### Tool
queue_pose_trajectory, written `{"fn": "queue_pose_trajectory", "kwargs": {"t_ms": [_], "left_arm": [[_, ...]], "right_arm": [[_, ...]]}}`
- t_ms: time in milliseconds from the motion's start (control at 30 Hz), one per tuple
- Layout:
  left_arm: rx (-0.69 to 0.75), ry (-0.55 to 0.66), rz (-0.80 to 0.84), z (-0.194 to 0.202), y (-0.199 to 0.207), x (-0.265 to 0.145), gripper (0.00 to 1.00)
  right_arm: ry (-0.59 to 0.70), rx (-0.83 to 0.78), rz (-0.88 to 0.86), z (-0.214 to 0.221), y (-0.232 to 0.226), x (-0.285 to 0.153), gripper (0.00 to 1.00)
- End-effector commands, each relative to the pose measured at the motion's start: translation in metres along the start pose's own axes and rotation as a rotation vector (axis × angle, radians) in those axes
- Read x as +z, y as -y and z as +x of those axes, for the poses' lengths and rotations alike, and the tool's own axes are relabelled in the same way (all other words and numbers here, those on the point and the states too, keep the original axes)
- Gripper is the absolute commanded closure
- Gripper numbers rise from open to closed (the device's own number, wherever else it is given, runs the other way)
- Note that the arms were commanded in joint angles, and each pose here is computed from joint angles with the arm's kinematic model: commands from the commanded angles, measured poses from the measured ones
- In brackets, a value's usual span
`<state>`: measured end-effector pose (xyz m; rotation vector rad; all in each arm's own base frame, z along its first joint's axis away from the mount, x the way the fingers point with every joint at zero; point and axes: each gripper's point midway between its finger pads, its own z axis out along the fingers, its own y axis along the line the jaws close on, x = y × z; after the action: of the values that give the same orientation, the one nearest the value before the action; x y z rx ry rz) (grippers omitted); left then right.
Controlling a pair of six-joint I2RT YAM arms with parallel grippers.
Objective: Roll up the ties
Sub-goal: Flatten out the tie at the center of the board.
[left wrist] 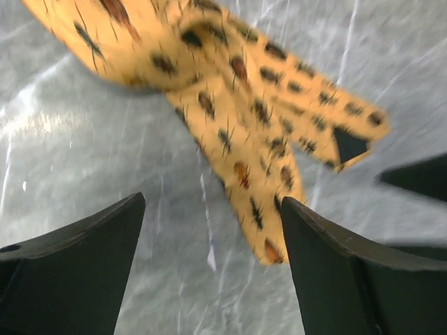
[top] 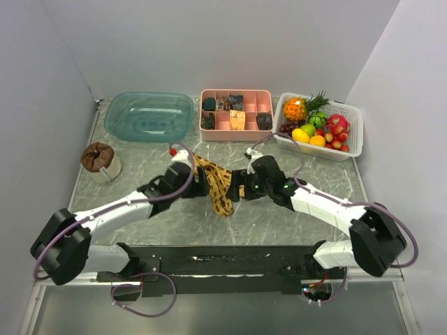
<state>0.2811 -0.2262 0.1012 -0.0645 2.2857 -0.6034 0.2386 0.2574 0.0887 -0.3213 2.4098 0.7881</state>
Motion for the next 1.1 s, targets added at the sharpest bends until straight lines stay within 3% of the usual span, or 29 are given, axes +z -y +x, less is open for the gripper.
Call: {"fn": "queue_pose_trajectory", "kwargs": {"t_ms": [0, 300, 500, 767, 1067], "left_arm": [[0.127, 0.16, -0.119, 0.0, 0.006, -0.011, 0.17], [0.343, 0.16, -0.231, 0.051, 0.056, -0.011, 0.2], [0.391, 0.122, -0.167, 0.09, 0.104, -0.016, 0.22], [0.423, 0.093, -0.313, 0.121, 0.09, -0.014, 0.34], [0.443, 0.114, -0.376, 0.13, 0.081, 0.001, 0.32]], "right_arm": [[0.172, 0.068, 0.112, -0.04, 0.018, -0.025, 0.06], [0.218, 0.163, 0.157, -0.045, 0.058, -0.043, 0.05], [0.187, 0.165, 0.143, -0.04, 0.061, -0.039, 0.06], [0.18, 0.167, 0.131, -0.033, 0.061, -0.038, 0.05], [0.182, 0.159, 0.123, -0.032, 0.061, -0.038, 0.05]]}}
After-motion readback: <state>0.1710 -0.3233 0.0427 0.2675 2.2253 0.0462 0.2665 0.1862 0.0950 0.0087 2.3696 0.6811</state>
